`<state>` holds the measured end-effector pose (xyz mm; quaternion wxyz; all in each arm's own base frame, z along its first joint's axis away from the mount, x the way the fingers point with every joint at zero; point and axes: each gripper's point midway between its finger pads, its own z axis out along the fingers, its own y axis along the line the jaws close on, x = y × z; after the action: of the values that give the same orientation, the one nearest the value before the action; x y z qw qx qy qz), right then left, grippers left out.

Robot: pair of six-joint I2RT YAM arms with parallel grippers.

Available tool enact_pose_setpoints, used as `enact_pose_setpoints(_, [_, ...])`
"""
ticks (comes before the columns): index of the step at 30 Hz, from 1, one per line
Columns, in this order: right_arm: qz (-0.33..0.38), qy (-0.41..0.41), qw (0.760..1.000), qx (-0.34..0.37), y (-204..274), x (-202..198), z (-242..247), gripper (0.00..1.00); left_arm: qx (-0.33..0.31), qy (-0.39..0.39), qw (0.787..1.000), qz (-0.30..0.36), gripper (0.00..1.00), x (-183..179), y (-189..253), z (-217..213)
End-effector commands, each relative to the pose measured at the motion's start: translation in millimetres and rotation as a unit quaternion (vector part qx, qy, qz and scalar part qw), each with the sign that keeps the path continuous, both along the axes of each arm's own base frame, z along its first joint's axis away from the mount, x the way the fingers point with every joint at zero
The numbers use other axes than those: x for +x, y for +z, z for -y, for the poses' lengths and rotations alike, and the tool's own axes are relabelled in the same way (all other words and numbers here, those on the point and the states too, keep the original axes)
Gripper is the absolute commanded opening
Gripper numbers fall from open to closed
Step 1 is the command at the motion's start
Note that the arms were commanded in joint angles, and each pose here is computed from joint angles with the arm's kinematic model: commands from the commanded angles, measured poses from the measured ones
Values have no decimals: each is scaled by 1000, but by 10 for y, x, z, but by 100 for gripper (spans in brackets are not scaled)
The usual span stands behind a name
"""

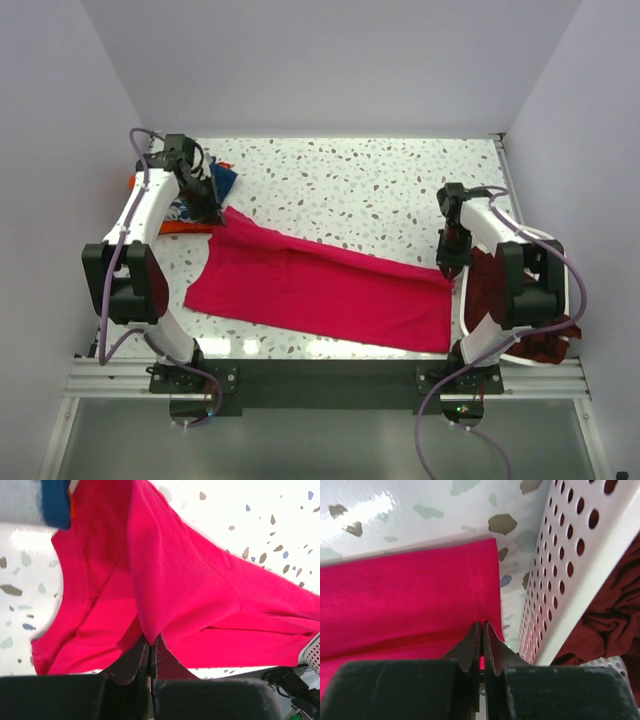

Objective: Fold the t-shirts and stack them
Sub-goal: Fold the tshirt

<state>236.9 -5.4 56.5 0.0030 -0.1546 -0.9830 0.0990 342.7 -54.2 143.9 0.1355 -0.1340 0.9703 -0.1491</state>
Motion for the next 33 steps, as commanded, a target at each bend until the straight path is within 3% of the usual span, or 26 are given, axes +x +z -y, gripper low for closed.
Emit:
enact_pose_setpoints(1, [-4,10,1000,-13,142,-145,61,0,-2,11,1000,-4,0,-193,144,-36])
enact_pose_setpoints(16, [-41,10,999,-23,112,-439,100,0,-11,30,999,-39,0,-570,213,-9])
enact_pose_setpoints(29, [-49,22,998,-38,136,-571,40,0,68,64,991,-91,1,-973,88,-283])
enact_pose_setpoints(31, [-51,28,997,-43,148,-594,1,0,74,67,990,-97,7,-1024,85,-304])
enact_pose_setpoints(33, [-53,47,996,-49,167,-612,-80,2,77,69,989,-104,28,-1070,87,-308])
